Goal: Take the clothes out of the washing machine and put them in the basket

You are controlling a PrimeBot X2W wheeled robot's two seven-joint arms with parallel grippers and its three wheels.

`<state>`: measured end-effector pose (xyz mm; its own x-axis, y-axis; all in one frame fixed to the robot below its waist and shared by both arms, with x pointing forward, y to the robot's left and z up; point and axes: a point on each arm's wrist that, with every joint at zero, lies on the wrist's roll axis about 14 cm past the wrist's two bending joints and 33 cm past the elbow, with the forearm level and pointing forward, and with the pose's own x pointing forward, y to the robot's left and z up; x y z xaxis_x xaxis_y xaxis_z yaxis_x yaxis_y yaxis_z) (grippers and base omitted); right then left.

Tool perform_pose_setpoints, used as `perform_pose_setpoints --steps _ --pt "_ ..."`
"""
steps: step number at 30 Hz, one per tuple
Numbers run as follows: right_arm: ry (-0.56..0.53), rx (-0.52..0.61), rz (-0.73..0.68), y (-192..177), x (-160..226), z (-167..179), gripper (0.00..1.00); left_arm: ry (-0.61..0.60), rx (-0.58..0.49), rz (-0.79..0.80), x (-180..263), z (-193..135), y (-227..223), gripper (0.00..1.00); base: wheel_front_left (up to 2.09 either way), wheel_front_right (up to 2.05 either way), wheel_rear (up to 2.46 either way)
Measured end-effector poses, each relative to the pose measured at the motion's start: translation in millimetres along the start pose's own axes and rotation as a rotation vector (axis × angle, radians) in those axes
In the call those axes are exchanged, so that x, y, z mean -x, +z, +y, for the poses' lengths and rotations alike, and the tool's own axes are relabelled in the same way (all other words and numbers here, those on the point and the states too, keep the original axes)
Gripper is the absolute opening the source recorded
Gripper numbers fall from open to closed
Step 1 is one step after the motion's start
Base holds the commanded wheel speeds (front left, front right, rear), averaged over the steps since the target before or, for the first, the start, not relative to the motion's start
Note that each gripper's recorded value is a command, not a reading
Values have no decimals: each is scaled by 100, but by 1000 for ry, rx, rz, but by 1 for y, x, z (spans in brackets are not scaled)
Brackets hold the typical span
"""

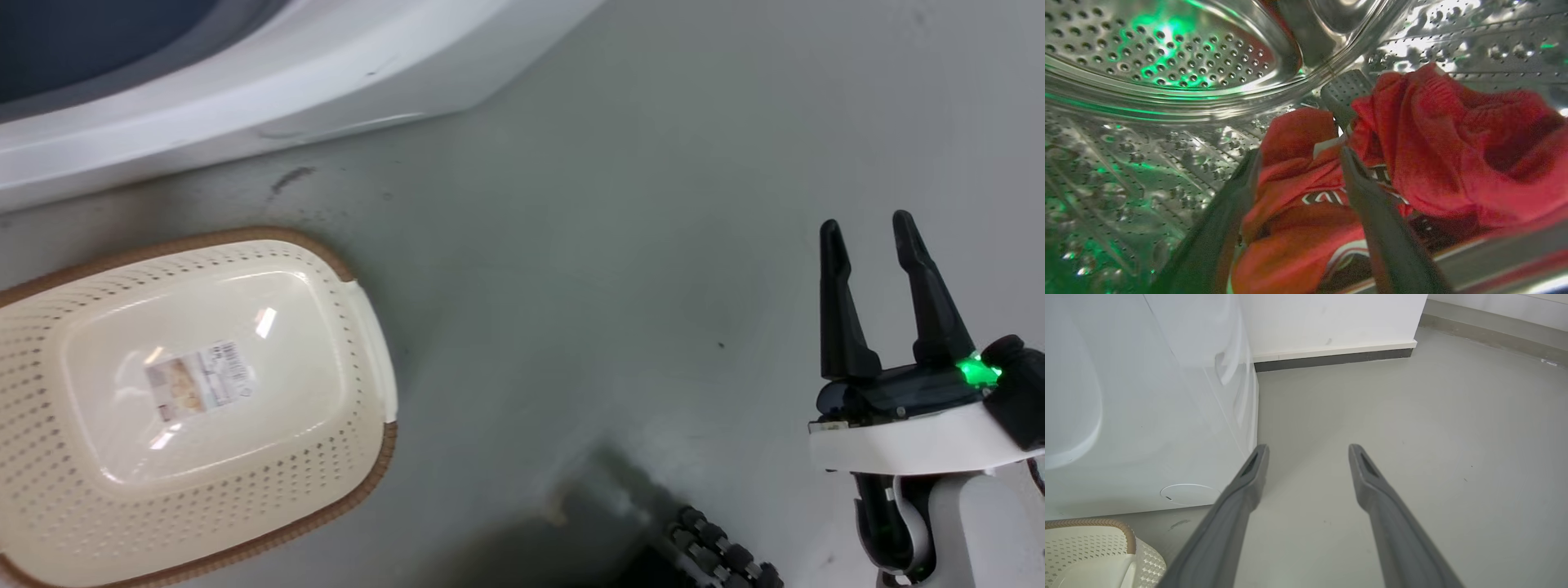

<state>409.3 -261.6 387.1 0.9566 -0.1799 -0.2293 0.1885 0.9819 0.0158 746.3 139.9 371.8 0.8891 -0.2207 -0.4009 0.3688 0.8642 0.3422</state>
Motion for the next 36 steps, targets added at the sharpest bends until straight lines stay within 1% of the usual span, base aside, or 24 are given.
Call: perform_pose_setpoints --steps 4,7,11,13,15,17,22,27,28,29,32,36 --pt "-10 0 17 -4 3 -2 100 12 8 100 -26 10 -1 100 0 0 0" --pt "-10 5 37 -9 5 -1 100 27 -3 185 -39 16 -14 100 0 0 0" --pt "-22 17 54 -13 7 -4 100 17 33 272 -54 10 -31 100 0 0 0" --pt "-31 24 65 -15 9 -7 100 4 37 343 -58 4 -48 100 0 0 0" --pt "-37 24 77 -18 10 -8 100 5 44 402 -59 4 -62 100 0 0 0" --pt "-35 24 86 -21 11 -7 100 18 57 438 -58 10 -72 100 0 0 0" --pt "-29 24 95 -25 9 -5 100 4 87 474 -61 2 -86 100 0 0 0" --pt "-20 29 97 -27 7 -2 100 -7 86 505 -61 -2 -94 100 0 0 0" --pt "-23 31 97 -28 6 -3 100 -10 84 505 -62 -4 -94 66 0 0 0" --pt "-25 33 95 -27 6 -4 100 -15 85 505 -62 -5 -94 0 0 0 0" --pt "-27 37 86 -25 3 -6 100 -29 84 486 -64 -9 -93 0 0 0 0" --pt "-19 36 75 -23 0 -4 100 -30 87 450 -66 -8 -87 0 0 0 0"
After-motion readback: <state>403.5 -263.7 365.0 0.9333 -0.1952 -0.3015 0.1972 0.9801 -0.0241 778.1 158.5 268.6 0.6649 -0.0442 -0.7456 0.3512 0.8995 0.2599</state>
